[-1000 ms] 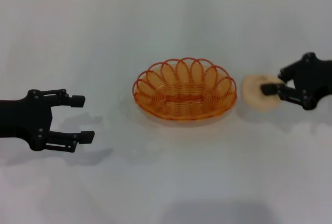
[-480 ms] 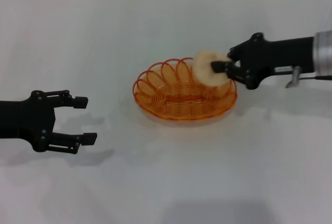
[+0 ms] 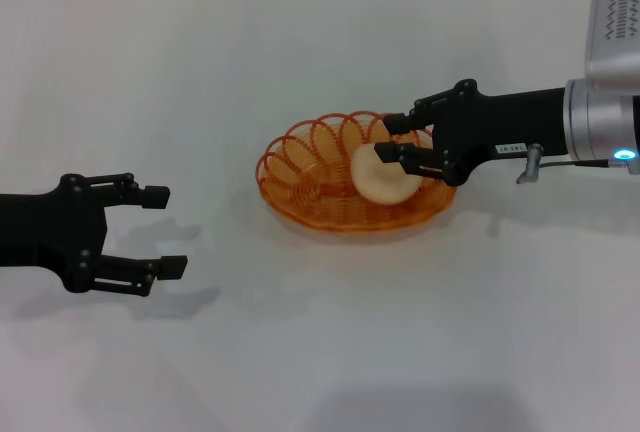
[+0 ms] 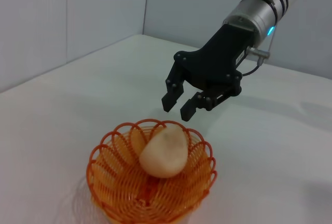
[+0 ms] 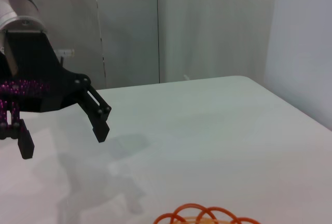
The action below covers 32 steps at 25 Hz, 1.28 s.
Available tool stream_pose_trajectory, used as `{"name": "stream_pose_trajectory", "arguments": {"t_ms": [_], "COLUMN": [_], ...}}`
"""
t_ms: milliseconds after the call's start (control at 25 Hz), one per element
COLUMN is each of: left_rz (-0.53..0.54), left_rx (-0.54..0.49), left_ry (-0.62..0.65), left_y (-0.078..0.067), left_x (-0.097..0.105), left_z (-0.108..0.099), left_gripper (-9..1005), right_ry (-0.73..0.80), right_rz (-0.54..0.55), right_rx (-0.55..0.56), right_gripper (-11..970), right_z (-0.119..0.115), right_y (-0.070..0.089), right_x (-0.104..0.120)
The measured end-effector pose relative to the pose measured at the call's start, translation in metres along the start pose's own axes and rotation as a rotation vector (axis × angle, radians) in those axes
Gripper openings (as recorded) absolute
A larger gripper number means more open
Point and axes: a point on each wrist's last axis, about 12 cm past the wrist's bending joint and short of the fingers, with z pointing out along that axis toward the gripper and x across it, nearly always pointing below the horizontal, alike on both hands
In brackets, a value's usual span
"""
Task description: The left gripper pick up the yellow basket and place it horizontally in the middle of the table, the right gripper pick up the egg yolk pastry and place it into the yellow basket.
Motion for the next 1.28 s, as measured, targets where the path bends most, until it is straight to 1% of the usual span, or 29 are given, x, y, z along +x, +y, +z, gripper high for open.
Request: {"name": "stream_pose_trajectory", "arguments": {"t_ms": [280,480,760,880,1000,1280], "left_rz": [0.011,0.01,0.011,0.016,0.023,0.041], "left_rx": [0.001,0.003,0.008,0.014,0.028,0.056], "left_ry": [0.007,0.022,0.031,0.03,0.028,0.03], "left_y": [0.0,0.0,0.001,0.001,0.002,0.004], "left_x": [0.0,0.002,0.002,0.0,-0.004,-0.012], "left_z": [-0.001,-0.003,-0.002,-0.002,-0.001,0.0], "left_gripper": [888,888,888,888,888,888], "right_ry": [-0.016,-0.045,-0.085,-0.067,-0.05,-0.042], "right_rz": [0.008,0.007,-0.002,0.0,0.009,0.021], "right_rx": [-0.009,-0.05,-0.14,-0.14,-0.131,-0.124], "right_gripper": [439,631,789,857,871,886], "right_z": [-0.002,-0.017,-0.044,-0.053,-0.057,-0.058], "right_y": [0.002,0.008,0.019,0.02,0.021,0.021], "right_x": [0.001,0.01,0.025,0.032,0.038,0.043]}}
